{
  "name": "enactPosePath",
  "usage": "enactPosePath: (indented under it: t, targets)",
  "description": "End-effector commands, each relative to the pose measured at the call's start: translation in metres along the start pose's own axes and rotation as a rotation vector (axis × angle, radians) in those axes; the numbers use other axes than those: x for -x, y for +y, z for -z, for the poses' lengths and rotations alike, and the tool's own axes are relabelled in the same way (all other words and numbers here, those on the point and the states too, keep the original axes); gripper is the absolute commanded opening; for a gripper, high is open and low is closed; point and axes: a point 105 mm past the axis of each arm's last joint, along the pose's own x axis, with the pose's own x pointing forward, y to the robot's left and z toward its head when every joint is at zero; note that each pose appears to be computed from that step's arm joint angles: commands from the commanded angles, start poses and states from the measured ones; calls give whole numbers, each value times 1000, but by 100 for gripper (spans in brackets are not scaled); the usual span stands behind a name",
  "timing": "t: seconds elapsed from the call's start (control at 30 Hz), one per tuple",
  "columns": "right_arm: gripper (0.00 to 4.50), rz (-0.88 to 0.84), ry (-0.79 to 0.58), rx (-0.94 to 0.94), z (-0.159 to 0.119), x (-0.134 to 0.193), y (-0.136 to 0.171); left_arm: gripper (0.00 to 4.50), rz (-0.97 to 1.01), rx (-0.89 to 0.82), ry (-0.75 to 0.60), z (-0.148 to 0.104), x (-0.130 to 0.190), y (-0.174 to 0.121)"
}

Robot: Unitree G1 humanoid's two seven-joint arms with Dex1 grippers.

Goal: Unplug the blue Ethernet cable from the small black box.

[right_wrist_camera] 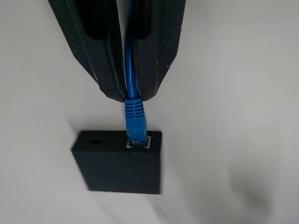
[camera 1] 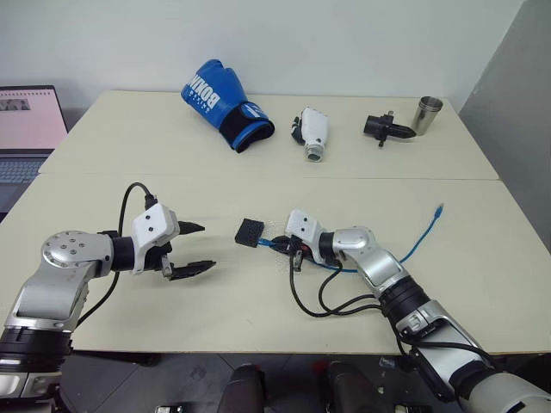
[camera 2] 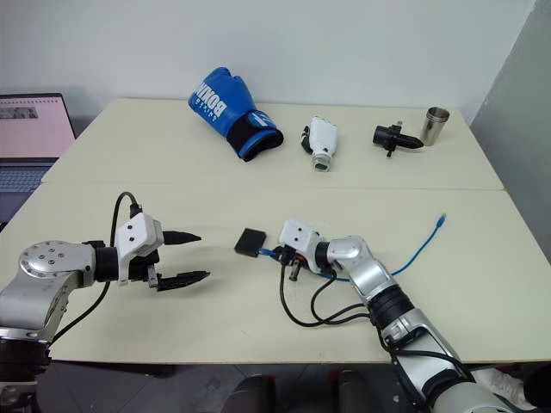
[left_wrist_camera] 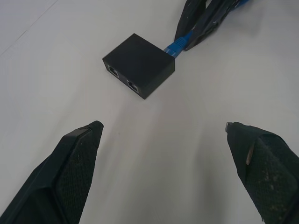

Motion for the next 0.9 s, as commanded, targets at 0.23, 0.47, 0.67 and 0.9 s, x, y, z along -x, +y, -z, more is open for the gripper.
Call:
enactPosePath:
  t: [0.23,0.47,0.67,0.9]
  targets:
    - [1,137,-79,465,-49,30,-19,450,-26,332,-148,-13,5,11]
    - [1,254,-145,816,-75,54,-25,450,76,659,-365,-38,-5,7]
    - [1,248,-231,856,-93,60,-18,450,151,739,-451,-55,-21,4]
    - [1,239,-264,844,-101,57,-13,450,189,746,-488,-68,-27,8]
